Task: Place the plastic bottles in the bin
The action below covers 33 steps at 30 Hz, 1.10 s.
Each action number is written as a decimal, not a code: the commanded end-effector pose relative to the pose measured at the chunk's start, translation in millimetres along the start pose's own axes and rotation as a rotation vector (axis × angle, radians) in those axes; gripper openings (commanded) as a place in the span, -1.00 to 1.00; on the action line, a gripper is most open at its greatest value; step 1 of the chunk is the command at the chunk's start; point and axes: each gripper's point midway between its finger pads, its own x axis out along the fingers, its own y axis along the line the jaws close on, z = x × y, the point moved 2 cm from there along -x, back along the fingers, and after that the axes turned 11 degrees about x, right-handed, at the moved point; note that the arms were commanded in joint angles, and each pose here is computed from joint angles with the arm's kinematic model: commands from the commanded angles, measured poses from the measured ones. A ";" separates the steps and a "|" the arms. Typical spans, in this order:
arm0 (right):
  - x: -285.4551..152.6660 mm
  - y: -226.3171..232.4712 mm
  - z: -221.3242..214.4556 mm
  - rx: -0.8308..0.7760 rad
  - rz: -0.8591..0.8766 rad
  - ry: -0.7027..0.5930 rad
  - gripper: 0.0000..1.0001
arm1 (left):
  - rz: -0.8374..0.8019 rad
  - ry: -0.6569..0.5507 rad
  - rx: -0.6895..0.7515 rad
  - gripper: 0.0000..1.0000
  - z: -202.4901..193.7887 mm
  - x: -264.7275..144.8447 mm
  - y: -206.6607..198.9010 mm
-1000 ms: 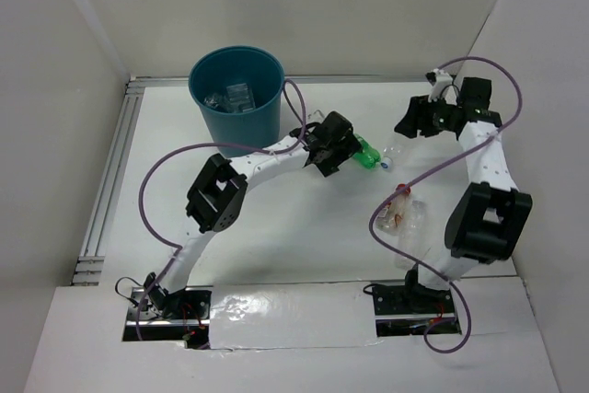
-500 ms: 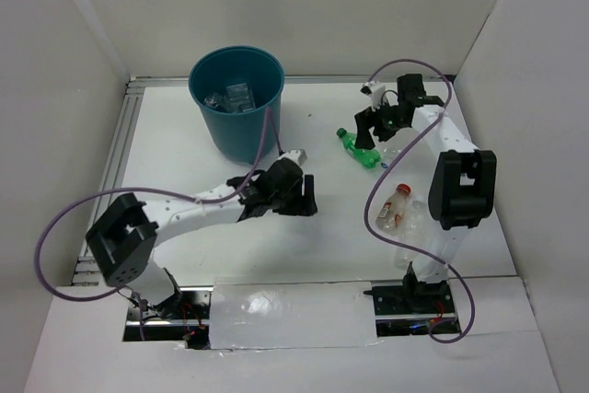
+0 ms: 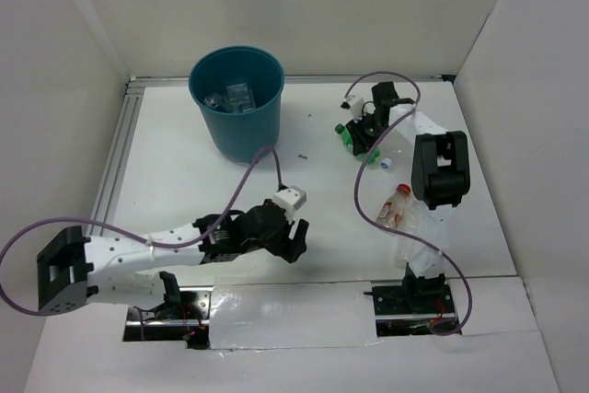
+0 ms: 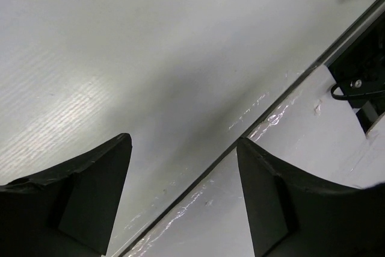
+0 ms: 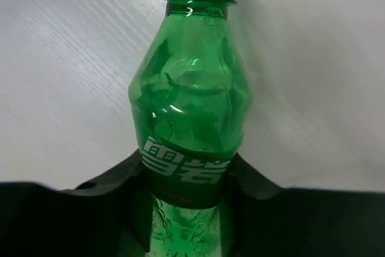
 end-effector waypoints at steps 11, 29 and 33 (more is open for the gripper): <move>-226.7 156.0 226.0 -0.391 0.233 -0.788 -0.63 | -0.025 -0.075 0.005 0.66 -11.4 -13.4 8.4; -180.0 305.3 326.4 -0.446 0.571 -0.996 0.61 | -0.048 -0.166 0.055 0.66 3.8 -9.3 1.0; -197.8 312.9 329.1 -0.452 0.575 -1.027 0.98 | -0.058 -0.177 0.102 0.71 18.9 -1.4 -6.1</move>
